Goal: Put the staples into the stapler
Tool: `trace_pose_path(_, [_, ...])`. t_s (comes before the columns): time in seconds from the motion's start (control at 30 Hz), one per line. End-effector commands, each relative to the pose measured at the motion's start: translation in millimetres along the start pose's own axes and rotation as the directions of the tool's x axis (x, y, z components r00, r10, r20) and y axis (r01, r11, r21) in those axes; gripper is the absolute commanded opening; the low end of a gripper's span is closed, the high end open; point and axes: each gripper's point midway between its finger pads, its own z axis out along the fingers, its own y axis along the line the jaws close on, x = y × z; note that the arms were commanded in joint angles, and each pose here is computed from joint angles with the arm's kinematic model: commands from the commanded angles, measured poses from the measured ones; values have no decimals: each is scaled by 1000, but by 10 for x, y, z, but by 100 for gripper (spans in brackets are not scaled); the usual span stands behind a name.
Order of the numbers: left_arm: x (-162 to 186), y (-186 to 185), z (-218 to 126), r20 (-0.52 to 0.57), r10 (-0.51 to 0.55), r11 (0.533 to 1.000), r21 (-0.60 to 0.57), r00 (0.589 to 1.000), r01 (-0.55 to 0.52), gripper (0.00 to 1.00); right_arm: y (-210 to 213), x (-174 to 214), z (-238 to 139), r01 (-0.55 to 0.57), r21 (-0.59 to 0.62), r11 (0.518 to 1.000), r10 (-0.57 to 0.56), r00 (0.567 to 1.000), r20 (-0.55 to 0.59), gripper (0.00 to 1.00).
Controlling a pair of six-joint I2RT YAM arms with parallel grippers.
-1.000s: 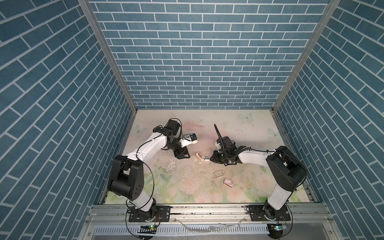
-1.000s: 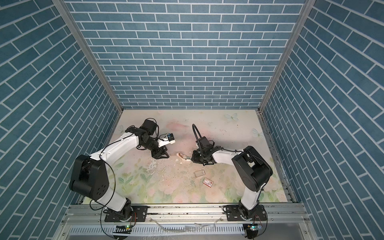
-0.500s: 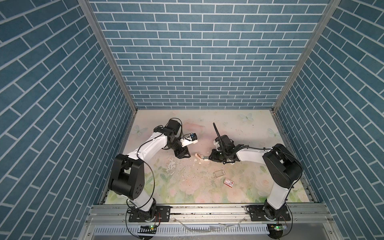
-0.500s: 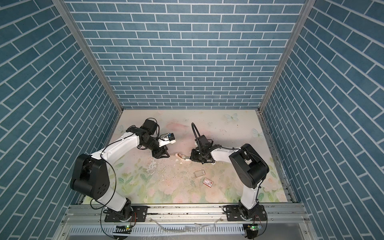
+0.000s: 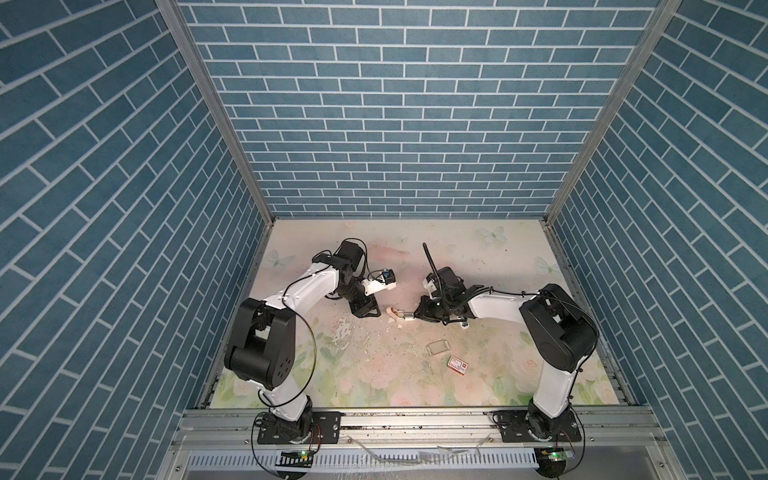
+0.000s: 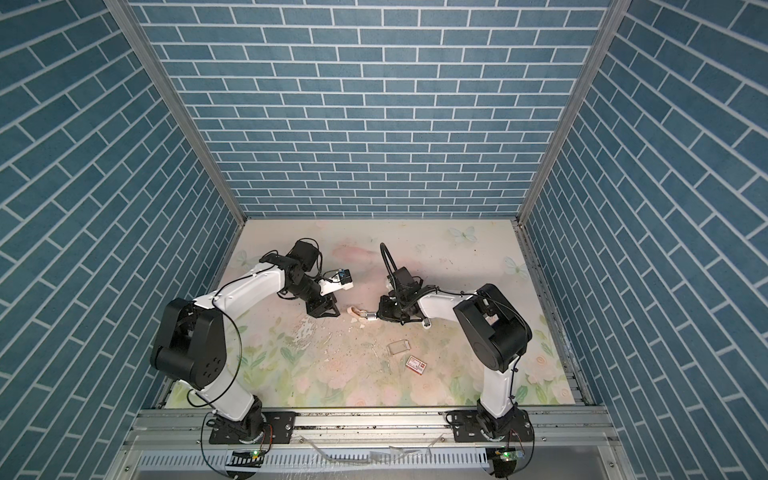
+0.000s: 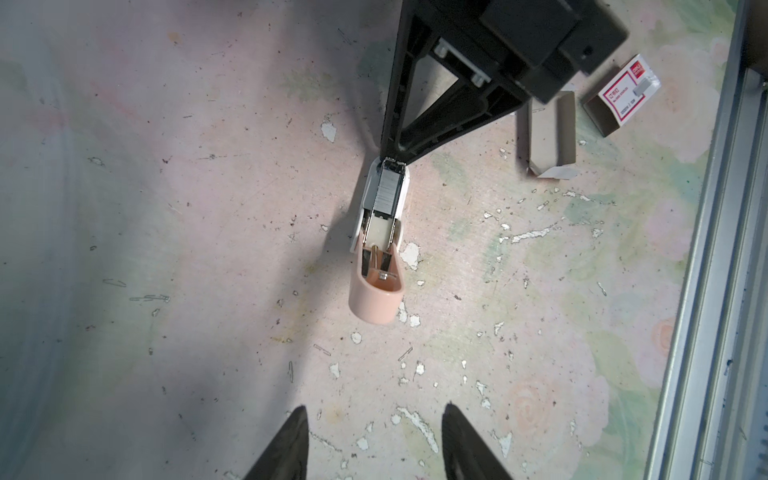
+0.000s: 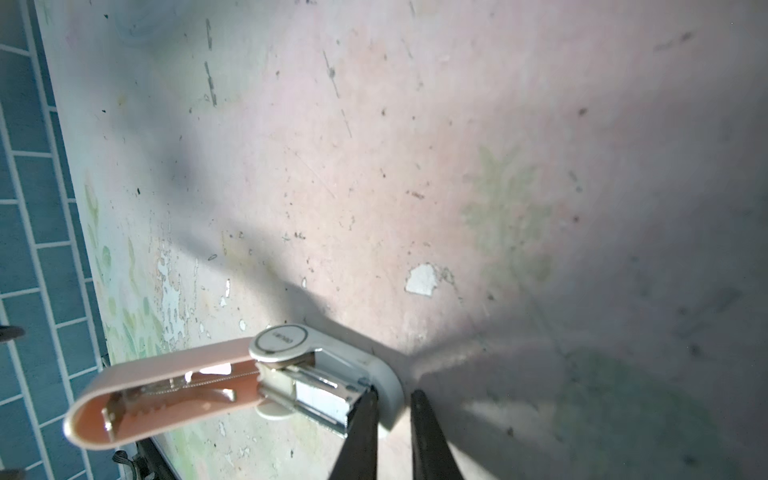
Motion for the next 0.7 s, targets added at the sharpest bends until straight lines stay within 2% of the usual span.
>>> trace_pose_path(0.0, [-13, 28, 69, -5, 16, 1000, 11, 1000, -16, 52, -28, 37, 39, 7, 7, 1000, -7, 999, -36, 17])
trace_pose_path(0.67, [-113, -4, 399, -31, 25, 998, 50, 999, -23, 30, -39, 64, 88, 6, 0, 1000, -6, 999, -50, 17])
